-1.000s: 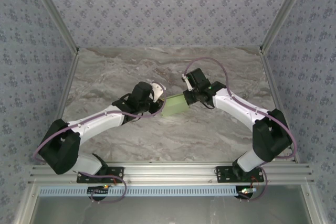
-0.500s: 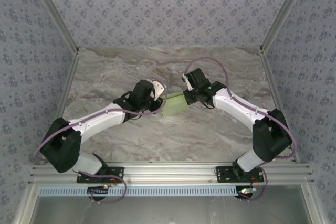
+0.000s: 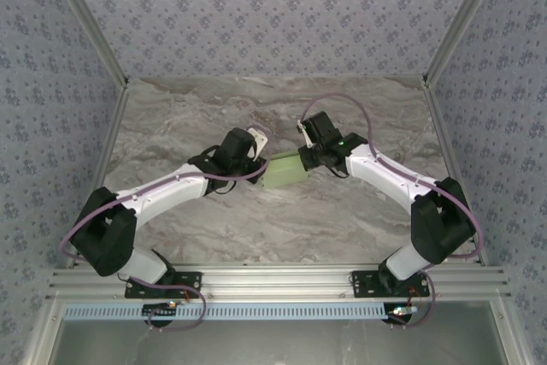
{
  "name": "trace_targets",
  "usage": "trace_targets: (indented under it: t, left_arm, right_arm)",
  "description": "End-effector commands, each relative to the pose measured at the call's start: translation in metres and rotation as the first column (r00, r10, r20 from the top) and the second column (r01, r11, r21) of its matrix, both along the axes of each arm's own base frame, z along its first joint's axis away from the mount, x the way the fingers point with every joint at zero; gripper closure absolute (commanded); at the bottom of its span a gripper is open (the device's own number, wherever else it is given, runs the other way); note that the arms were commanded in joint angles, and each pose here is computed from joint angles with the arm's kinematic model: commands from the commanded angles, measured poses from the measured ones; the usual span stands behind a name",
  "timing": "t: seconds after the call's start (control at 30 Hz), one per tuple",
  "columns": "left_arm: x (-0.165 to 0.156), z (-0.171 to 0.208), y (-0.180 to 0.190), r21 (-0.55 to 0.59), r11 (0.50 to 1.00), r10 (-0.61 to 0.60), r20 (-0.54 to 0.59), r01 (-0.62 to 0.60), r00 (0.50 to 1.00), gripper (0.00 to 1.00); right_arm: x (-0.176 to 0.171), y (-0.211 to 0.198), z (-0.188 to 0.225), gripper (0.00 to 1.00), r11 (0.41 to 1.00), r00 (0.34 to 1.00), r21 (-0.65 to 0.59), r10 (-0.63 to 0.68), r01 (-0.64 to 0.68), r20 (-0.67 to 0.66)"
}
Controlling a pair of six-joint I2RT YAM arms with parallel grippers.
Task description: Fold the paper box
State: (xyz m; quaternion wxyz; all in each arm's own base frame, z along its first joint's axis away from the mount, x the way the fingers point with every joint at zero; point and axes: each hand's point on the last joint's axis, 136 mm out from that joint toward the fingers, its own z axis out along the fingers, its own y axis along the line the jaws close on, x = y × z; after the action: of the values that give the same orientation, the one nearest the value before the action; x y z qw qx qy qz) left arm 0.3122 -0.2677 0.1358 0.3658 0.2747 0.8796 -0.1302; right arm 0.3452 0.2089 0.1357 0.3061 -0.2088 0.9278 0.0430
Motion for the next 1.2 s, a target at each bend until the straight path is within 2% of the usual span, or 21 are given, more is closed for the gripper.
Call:
trace_targets:
  t: [0.0, 0.1, 0.2, 0.37, 0.47, 0.6, 0.77, 0.97, 1.17]
  left_arm:
    - [-0.009, 0.008, -0.002, -0.013, 1.000, -0.021, -0.018, 0.021, 1.000, 0.69]
    - [-0.010, 0.008, 0.000, -0.007, 1.000, -0.024, -0.017, 0.024, 1.000, 0.72]
    - [-0.009, 0.009, 0.003, 0.003, 1.000, -0.018, -0.014, 0.018, 1.000, 0.82]
    - [-0.009, 0.009, 0.004, 0.007, 1.000, -0.007, -0.015, 0.007, 1.000, 0.90]
    - [-0.006, 0.010, 0.006, 0.004, 1.000, 0.021, -0.015, -0.021, 1.000, 1.00]
    - [-0.003, 0.015, 0.003, -0.035, 0.998, 0.058, -0.031, -0.059, 0.998, 1.00]
    - [0.010, 0.021, 0.016, -0.067, 0.967, 0.242, -0.055, -0.246, 0.969, 1.00]
    - [0.008, 0.021, 0.008, -0.158, 0.936, 0.294, -0.145, -0.316, 0.945, 1.00]
    - [0.005, 0.016, 0.010, -0.189, 0.908, 0.339, -0.192, -0.374, 0.921, 1.00]
  right_arm:
    - [-0.017, -0.005, -0.023, 0.97, 0.999, 0.995, -0.045, 0.004, -0.009, -0.095]
    - [-0.017, -0.004, -0.024, 0.97, 0.999, 0.995, -0.043, 0.006, -0.010, -0.096]
    - [-0.017, -0.004, -0.025, 0.97, 0.999, 0.995, -0.043, 0.006, -0.011, -0.097]
    - [-0.018, -0.004, -0.024, 0.97, 0.999, 0.995, -0.044, 0.004, -0.008, -0.096]
    - [-0.018, -0.003, -0.024, 0.97, 0.999, 0.996, -0.040, 0.004, -0.007, -0.094]
    - [-0.020, -0.004, -0.026, 0.97, 0.999, 0.995, -0.042, -0.006, 0.001, -0.096]
    - [-0.023, -0.005, -0.027, 0.97, 0.999, 0.995, -0.040, -0.014, 0.011, -0.095]
    - [-0.027, -0.004, -0.028, 0.97, 0.999, 0.996, -0.034, -0.027, 0.024, -0.080]
    - [-0.030, -0.002, -0.029, 0.97, 0.999, 0.998, -0.031, -0.030, 0.028, -0.061]
